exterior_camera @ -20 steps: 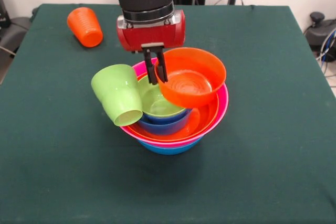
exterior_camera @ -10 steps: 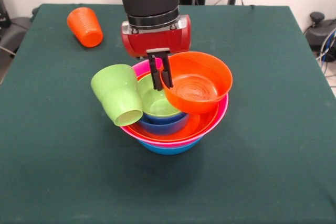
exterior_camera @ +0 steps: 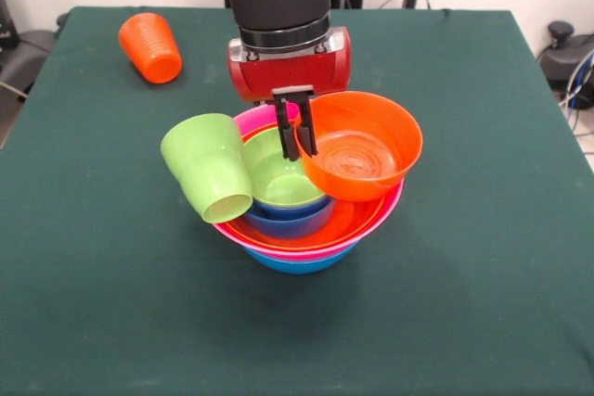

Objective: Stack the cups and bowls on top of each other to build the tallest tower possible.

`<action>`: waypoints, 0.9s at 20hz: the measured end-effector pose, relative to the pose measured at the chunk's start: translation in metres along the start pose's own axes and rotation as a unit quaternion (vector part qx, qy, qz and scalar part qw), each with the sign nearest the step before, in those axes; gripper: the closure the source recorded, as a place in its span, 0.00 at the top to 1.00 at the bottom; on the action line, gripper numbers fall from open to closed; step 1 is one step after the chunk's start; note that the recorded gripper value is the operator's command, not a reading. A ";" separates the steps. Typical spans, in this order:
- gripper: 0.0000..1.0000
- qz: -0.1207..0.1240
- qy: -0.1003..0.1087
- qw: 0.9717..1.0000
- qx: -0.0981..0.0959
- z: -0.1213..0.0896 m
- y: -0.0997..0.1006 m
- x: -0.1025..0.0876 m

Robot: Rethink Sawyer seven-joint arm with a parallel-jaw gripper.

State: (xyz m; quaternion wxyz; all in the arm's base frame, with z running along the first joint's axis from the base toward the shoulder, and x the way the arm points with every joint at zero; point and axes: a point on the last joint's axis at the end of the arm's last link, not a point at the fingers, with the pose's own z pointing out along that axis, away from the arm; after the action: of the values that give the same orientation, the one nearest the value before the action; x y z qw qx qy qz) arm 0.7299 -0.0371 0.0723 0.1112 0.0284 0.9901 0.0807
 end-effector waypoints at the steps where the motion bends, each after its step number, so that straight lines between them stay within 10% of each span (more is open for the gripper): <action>1: 0.00 0.000 0.000 1.000 0.000 0.000 0.000 0.000; 8: 0.00 0.000 0.000 1.000 0.000 0.000 0.000 0.000; 9: 1.00 0.000 0.000 1.000 0.001 0.000 0.000 0.000; 18: 1.00 0.000 0.000 1.000 0.001 0.000 -0.001 0.001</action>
State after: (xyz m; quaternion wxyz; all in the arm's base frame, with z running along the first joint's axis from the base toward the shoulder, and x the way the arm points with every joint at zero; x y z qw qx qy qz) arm 0.7294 -0.0376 0.0720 0.1108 0.0283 0.9902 0.0800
